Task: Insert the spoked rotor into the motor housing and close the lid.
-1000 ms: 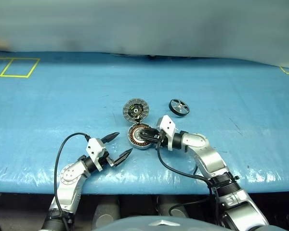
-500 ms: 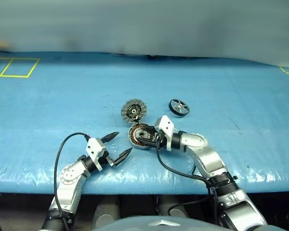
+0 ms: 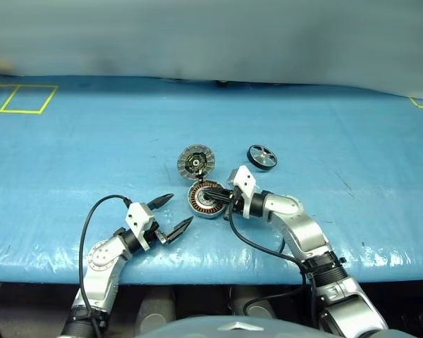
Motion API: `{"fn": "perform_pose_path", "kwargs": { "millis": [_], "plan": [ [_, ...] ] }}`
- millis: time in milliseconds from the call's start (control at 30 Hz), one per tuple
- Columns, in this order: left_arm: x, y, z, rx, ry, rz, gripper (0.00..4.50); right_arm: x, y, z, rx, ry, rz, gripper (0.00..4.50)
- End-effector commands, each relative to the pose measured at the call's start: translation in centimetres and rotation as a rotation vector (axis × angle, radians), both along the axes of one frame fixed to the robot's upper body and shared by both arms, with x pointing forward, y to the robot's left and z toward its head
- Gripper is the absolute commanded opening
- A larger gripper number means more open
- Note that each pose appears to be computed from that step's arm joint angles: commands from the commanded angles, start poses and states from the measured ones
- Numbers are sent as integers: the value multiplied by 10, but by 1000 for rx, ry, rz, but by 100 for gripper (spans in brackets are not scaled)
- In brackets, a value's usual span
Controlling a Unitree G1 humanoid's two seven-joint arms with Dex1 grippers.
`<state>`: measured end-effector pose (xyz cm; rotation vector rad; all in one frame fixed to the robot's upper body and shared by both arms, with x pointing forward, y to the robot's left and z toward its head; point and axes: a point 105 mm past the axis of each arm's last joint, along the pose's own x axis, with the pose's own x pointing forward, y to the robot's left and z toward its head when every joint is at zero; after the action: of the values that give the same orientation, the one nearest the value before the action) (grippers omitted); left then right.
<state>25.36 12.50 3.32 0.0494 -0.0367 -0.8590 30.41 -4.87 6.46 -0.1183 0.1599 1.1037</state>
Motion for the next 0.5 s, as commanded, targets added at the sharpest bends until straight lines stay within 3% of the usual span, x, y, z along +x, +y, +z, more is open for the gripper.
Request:
{"fn": "perform_pose_path", "kwargs": {
  "millis": [33, 500],
  "plan": [
    [1, -2, 4, 7, -29, -6, 450, 5, 2, 7, -12, -45, -4, 3],
    [0, -2, 3, 4, -24, -1, 450, -9, 2, -9, -189, -65, 70, 3]
  ]
}}
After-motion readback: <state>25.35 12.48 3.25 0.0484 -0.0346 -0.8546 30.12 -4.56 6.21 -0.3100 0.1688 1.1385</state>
